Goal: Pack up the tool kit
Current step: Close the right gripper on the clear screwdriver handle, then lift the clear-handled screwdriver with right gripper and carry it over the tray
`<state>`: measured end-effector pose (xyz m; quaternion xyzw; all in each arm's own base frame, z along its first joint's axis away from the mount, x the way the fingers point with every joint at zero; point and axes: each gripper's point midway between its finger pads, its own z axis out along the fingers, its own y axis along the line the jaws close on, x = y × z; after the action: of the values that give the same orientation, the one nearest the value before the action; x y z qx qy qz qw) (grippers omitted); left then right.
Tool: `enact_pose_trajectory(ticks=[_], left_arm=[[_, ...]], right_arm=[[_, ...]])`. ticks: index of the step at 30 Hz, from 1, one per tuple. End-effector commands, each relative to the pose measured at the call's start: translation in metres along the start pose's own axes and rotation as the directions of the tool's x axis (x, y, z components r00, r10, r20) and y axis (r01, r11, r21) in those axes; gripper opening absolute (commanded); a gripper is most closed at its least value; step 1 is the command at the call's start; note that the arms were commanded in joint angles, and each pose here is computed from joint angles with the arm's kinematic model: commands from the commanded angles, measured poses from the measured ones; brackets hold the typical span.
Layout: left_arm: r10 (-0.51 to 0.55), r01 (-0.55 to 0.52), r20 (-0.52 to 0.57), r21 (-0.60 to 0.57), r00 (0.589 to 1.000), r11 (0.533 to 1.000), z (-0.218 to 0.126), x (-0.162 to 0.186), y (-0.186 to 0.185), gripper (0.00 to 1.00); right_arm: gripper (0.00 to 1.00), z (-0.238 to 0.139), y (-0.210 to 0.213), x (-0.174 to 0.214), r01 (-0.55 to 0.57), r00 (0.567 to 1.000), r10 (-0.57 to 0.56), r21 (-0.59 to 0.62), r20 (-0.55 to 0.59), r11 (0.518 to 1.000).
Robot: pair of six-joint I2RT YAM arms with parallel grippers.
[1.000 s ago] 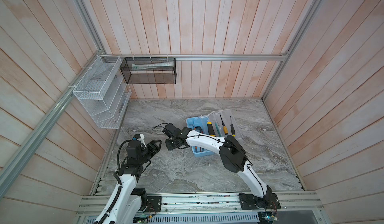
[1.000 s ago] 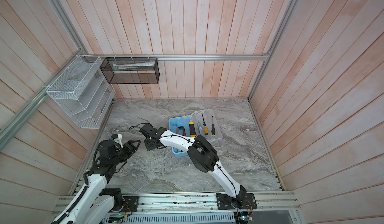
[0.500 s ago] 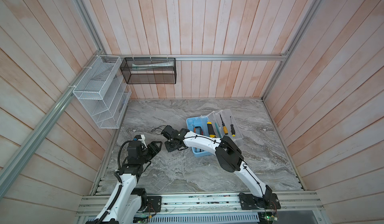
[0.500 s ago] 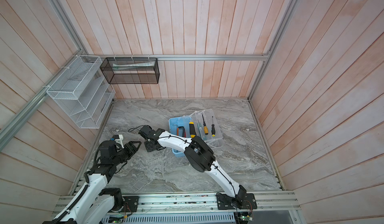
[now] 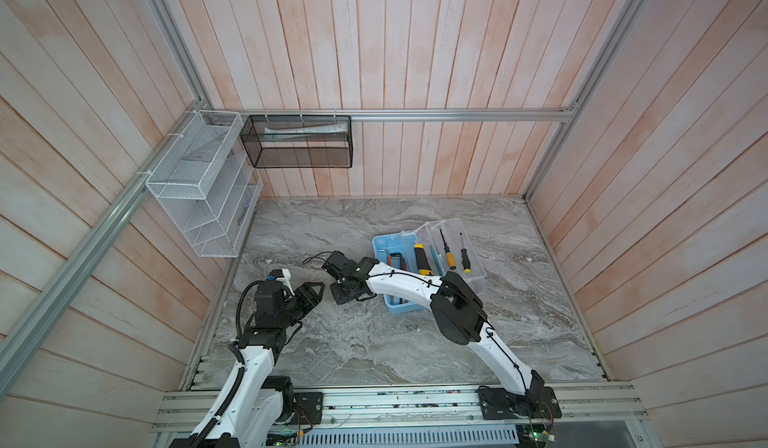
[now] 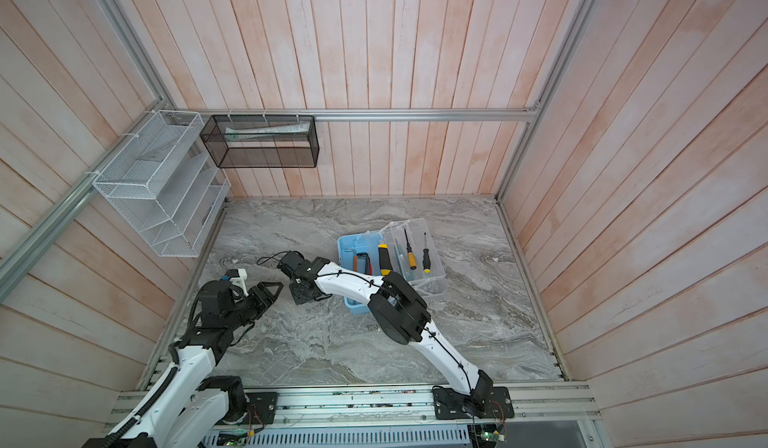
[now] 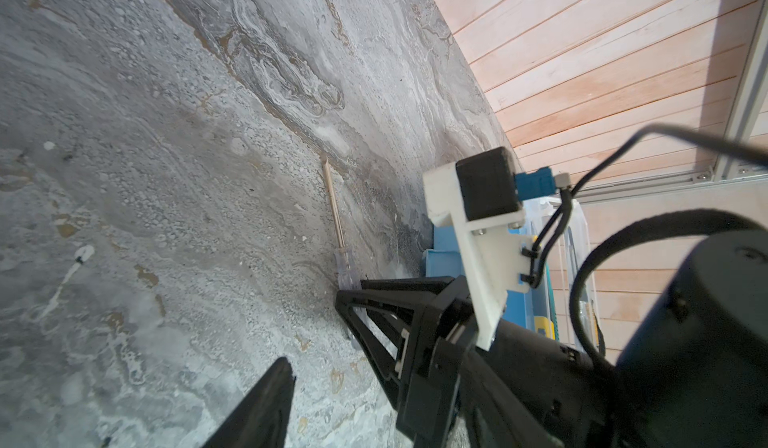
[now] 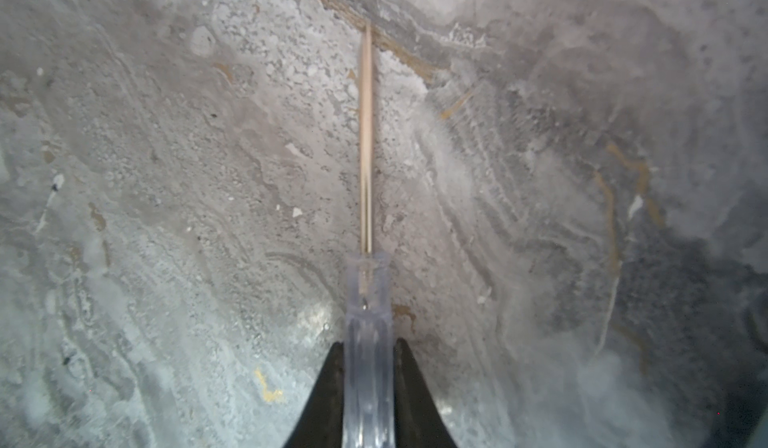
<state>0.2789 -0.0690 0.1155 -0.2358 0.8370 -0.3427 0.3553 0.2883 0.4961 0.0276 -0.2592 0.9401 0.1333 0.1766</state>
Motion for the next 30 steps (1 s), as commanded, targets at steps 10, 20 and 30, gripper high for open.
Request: enact_pose_trajectory(ticks=[10, 20, 30], left_arm=[[0.063, -0.063, -0.007, 0.053, 0.998, 0.997, -0.002, -0.01, -0.02, 0.66], [0.142, -0.14, -0.012, 0.071, 0.99, 0.988, 0.009, -0.013, -0.05, 0.69], [0.269, -0.253, -0.113, 0.134, 0.957, 0.958, 0.058, 0.005, -0.106, 0.69]], right_arm=[[0.0, -0.058, -0.017, -0.03, 0.045, 0.995, -0.047, 0.021, 0.088, 0.999], [0.0, -0.192, -0.117, -0.038, -0.081, 0.954, 0.025, 0.176, 0.299, 0.981], [0.0, -0.274, -0.259, 0.024, -0.289, 0.899, 0.138, 0.325, 0.416, 0.901]])
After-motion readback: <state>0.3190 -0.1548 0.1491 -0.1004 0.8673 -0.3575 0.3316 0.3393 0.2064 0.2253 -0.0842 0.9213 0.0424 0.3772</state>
